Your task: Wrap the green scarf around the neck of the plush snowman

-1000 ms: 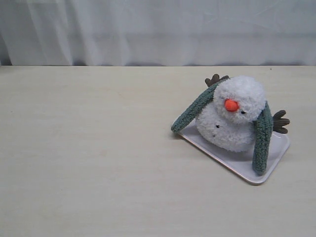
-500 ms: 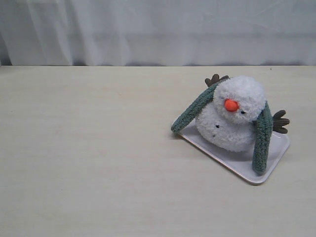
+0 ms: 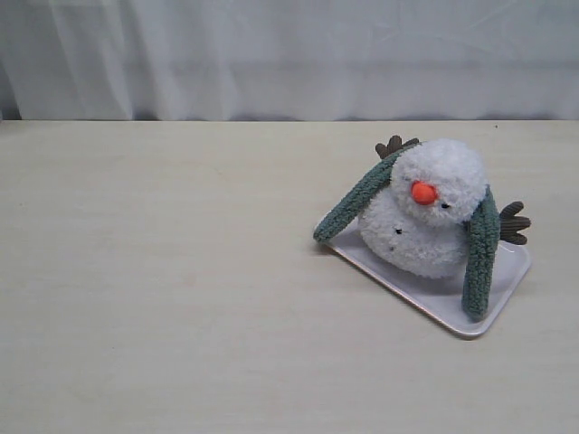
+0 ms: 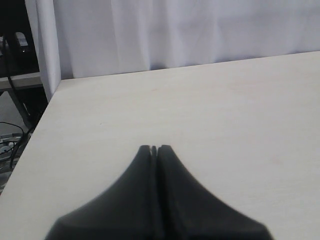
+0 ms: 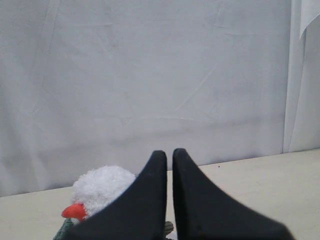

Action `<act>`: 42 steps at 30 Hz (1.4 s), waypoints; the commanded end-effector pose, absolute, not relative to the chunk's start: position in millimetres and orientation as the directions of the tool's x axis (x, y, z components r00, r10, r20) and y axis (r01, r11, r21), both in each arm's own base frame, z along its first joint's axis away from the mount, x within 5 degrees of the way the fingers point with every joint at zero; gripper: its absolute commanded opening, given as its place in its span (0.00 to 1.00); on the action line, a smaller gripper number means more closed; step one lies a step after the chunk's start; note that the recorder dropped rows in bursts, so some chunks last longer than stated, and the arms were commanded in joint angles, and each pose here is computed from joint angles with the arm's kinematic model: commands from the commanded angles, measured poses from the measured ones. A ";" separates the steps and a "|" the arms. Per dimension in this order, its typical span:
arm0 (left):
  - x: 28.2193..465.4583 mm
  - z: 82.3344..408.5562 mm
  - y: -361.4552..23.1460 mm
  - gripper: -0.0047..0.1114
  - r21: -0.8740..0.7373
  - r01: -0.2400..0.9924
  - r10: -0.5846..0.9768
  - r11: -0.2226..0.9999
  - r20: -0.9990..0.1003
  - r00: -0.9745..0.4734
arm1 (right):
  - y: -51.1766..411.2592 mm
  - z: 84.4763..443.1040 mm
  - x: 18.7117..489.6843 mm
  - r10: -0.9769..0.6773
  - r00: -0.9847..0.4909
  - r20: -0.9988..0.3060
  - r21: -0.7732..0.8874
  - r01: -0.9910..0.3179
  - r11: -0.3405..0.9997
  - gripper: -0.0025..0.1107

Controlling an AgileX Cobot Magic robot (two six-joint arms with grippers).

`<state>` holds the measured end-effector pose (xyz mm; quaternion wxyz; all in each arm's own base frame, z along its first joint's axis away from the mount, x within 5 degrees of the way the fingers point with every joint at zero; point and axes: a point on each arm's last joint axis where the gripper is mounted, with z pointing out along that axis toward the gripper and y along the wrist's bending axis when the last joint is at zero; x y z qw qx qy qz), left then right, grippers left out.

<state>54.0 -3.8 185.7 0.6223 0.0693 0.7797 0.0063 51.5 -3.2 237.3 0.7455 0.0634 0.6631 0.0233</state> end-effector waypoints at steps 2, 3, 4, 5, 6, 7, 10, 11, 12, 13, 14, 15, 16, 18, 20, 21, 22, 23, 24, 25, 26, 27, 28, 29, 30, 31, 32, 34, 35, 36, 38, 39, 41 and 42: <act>54.1 185.3 -4.1 0.04 0.096 0.104 0.116 0.990 -0.971 -0.210 | -3.7 232.2 52.8 0.075 0.181 -0.981 0.086 0.056 0.995 0.06; 54.1 185.3 -4.1 0.04 0.096 0.104 0.116 0.990 -0.971 -0.210 | -3.7 229.4 53.4 0.063 0.184 -0.981 0.075 0.056 0.996 0.06; 54.1 185.3 -4.1 0.04 0.096 0.104 0.116 0.990 -0.971 -0.210 | -3.6 227.2 53.9 0.054 0.186 -0.981 0.066 0.057 0.996 0.06; 54.1 185.3 -4.1 0.04 0.096 0.104 0.116 0.990 -0.971 -0.210 | -3.5 224.5 54.4 0.046 0.186 -0.981 0.057 0.057 0.997 0.06; 54.1 185.3 -4.1 0.04 0.096 0.104 0.116 0.990 -0.971 -0.210 | -3.4 222.4 54.8 0.031 0.190 -0.981 0.042 0.057 0.997 0.06; 54.1 185.3 -4.1 0.04 0.096 0.104 0.116 0.990 -0.971 -0.210 | -3.2 223.1 54.6 0.020 0.197 -0.980 0.032 0.057 0.998 0.06; 54.1 185.3 -4.1 0.04 0.096 0.104 0.116 0.990 -0.971 -0.210 | -3.4 219.8 55.2 0.003 0.160 -0.987 0.014 0.063 0.998 0.06; 54.1 185.3 -4.1 0.04 0.096 0.104 0.116 0.990 -0.971 -0.210 | -3.4 219.8 55.2 0.003 0.160 -0.987 0.014 0.063 0.998 0.06; 54.1 185.3 -4.1 0.04 0.096 0.104 0.116 0.990 -0.971 -0.210 | -3.4 219.8 55.2 0.003 0.160 -0.987 0.014 0.063 0.998 0.06; 54.1 185.3 -4.1 0.04 0.096 0.104 0.116 0.990 -0.971 -0.210 | -3.4 219.8 55.2 0.003 0.160 -0.987 0.014 0.063 0.998 0.06; 54.1 185.3 -4.1 0.04 0.096 0.104 0.116 0.990 -0.971 -0.210 | -3.4 219.8 55.2 0.003 0.160 -0.987 0.014 0.063 0.998 0.06; 54.1 185.3 -4.1 0.04 0.096 0.104 0.116 0.990 -0.971 -0.210 | -3.4 219.6 55.3 0.004 0.158 -0.987 0.014 0.063 0.998 0.06; 54.1 185.3 -4.1 0.04 0.096 0.104 0.116 0.990 -0.971 -0.210 | -3.5 218.8 55.4 0.006 0.149 -0.989 0.016 0.064 0.998 0.06; 54.1 185.3 -4.1 0.04 0.096 0.104 0.116 0.990 -0.971 -0.210 | -3.9 215.0 55.8 0.011 0.108 -0.994 0.019 0.068 0.997 0.06; 54.1 185.3 -4.1 0.04 0.096 0.104 0.116 0.990 -0.971 -0.210 | -4.3 210.5 56.2 0.018 0.059 -0.998 0.022 0.074 0.997 0.06; 54.1 185.3 -4.1 0.04 0.096 0.104 0.116 0.990 -0.971 -0.210 | -4.5 208.7 56.2 0.019 0.039 -0.999 0.022 0.076 0.997 0.06; 54.1 185.3 -4.1 0.04 0.096 0.104 0.116 0.990 -0.971 -0.210 | -4.6 207.2 56.3 0.021 0.023 -1.000 0.022 0.078 0.997 0.06; 54.1 185.3 -4.1 0.04 0.096 0.104 0.116 0.990 -0.971 -0.210 | -4.7 205.9 56.3 0.022 0.009 -1.000 0.022 0.079 0.997 0.06; 54.1 185.3 -4.1 0.04 0.096 0.104 0.116 0.990 -0.971 -0.210 | -4.7 204.9 56.3 0.023 -0.003 -1.000 0.022 0.079 0.997 0.06; 54.1 185.3 -4.1 0.04 0.096 0.104 0.116 0.990 -0.971 -0.210 | -4.6 203.8 56.3 0.024 -0.015 -1.000 0.022 0.076 0.997 0.06; 54.1 185.3 -4.1 0.04 0.096 0.104 0.116 0.990 -0.971 -0.210 | -4.3 203.3 56.3 0.029 -0.019 -0.999 0.027 0.071 0.997 0.06; 54.1 185.3 -4.1 0.04 0.096 0.104 0.116 0.990 -0.971 -0.210 | -3.9 202.9 56.3 0.031 -0.024 -0.999 0.030 0.064 0.998 0.06; 54.1 185.3 -4.1 0.04 0.096 0.104 0.116 0.990 -0.971 -0.210 | -3.4 202.7 56.3 0.044 -0.026 -0.999 0.042 0.056 0.998 0.06; 54.1 185.3 -4.1 0.04 0.096 0.104 0.116 0.990 -0.971 -0.210 | -3.1 202.5 56.3 0.053 -0.028 -0.998 0.052 0.053 0.997 0.06; 54.1 185.3 -4.1 0.04 0.096 0.104 0.116 0.990 -0.971 -0.210 | -3.2 201.9 56.3 0.053 -0.034 -0.998 0.052 0.053 0.997 0.06; 54.1 185.3 -4.1 0.04 0.096 0.104 0.116 0.990 -0.971 -0.210 | -3.2 201.4 56.3 0.054 -0.039 -0.998 0.052 0.054 0.997 0.06; 54.1 185.3 -4.1 0.04 0.096 0.104 0.116 0.990 -0.971 -0.210 | -3.2 201.0 56.3 0.054 -0.044 -0.998 0.052 0.055 0.997 0.06; 54.1 185.3 -4.1 0.04 0.096 0.104 0.116 0.990 -0.971 -0.210 | -3.3 200.3 56.2 0.054 -0.052 -0.997 0.052 0.055 0.997 0.06; 54.1 185.3 -4.1 0.04 0.096 0.104 0.116 0.990 -0.971 -0.210 | -3.3 199.8 56.2 0.055 -0.057 -0.997 0.051 0.056 0.997 0.06; 54.1 185.3 -4.1 0.04 0.096 0.104 0.116 0.990 -0.971 -0.210 | -3.4 198.6 56.1 0.055 -0.071 -0.996 0.051 0.058 0.997 0.06; 54.1 185.3 -4.1 0.04 0.096 0.104 0.116 0.990 -0.971 -0.210 | -3.5 197.0 56.0 0.056 -0.088 -0.995 0.051 0.060 0.997 0.06; 54.1 185.3 -4.1 0.04 0.096 0.104 0.116 0.990 -0.971 -0.210 | -3.5 196.3 55.9 0.057 -0.096 -0.994 0.051 0.060 0.997 0.06; 54.1 185.3 -4.1 0.04 0.096 0.104 0.116 0.990 -0.971 -0.210 | -3.5 195.9 55.9 0.051 -0.101 -0.994 0.045 0.060 0.997 0.06; 54.1 185.3 -4.1 0.04 0.096 0.104 0.116 0.990 -0.971 -0.210 | -3.5 195.9 55.9 0.042 -0.101 -0.994 0.036 0.059 0.998 0.06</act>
